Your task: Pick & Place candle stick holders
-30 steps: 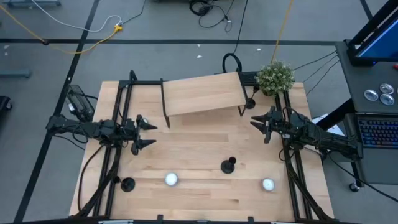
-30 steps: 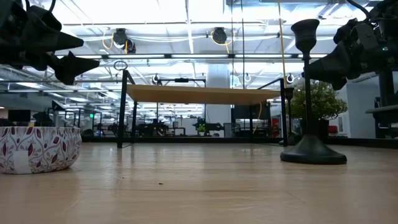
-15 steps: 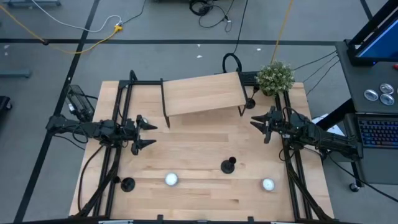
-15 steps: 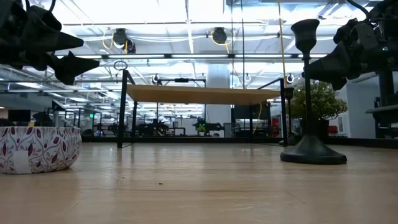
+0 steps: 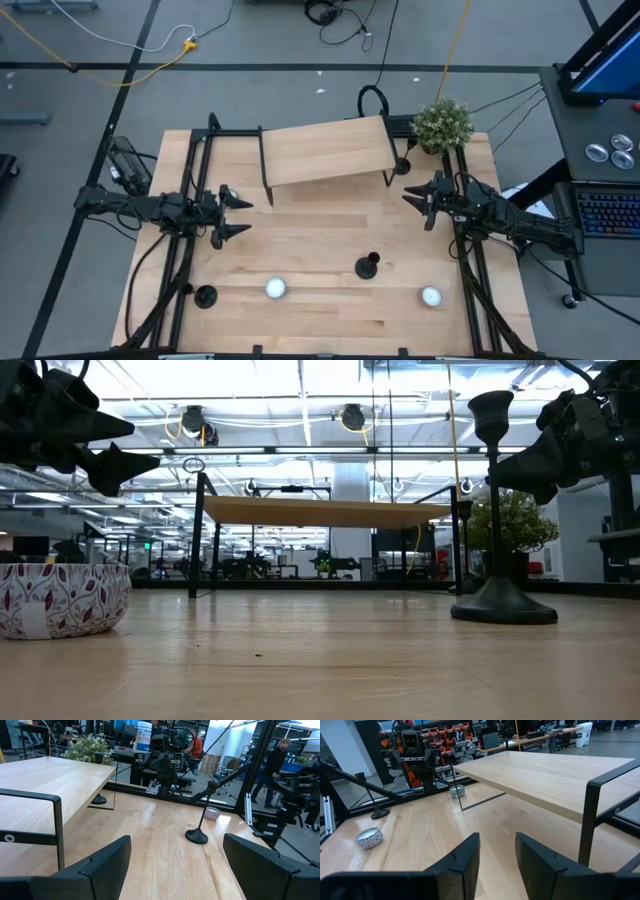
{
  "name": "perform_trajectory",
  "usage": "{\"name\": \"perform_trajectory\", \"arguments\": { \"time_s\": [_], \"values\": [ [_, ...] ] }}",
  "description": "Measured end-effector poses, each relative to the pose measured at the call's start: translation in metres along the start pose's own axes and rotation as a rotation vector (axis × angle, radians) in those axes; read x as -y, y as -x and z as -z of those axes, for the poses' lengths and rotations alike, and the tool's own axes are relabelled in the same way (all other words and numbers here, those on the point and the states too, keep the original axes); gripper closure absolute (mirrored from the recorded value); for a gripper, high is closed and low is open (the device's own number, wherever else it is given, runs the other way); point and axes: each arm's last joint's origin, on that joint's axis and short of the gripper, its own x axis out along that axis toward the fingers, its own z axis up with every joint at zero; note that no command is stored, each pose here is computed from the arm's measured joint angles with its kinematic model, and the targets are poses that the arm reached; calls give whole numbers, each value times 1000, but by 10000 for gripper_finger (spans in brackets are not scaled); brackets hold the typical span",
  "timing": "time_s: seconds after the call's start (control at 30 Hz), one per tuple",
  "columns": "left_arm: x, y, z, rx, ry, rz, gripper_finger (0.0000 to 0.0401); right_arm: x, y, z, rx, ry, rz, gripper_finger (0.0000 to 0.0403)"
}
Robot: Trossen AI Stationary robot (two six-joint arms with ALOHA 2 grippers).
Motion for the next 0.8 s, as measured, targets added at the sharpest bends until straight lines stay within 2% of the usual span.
{"name": "perform_trajectory", "arguments": {
  "time_s": [0.43, 0.63, 0.8],
  "values": [
    [0, 0, -2, 26, 14, -16, 77, 0, 0, 0, 0, 0, 0, 287],
    [3, 2, -20, 199, 263, 49, 77, 0, 0, 0, 1, 0, 0, 287],
    [0, 8, -37, 416, 284, -64, 77, 0, 0, 0, 0, 0, 0, 287]
  ]
}}
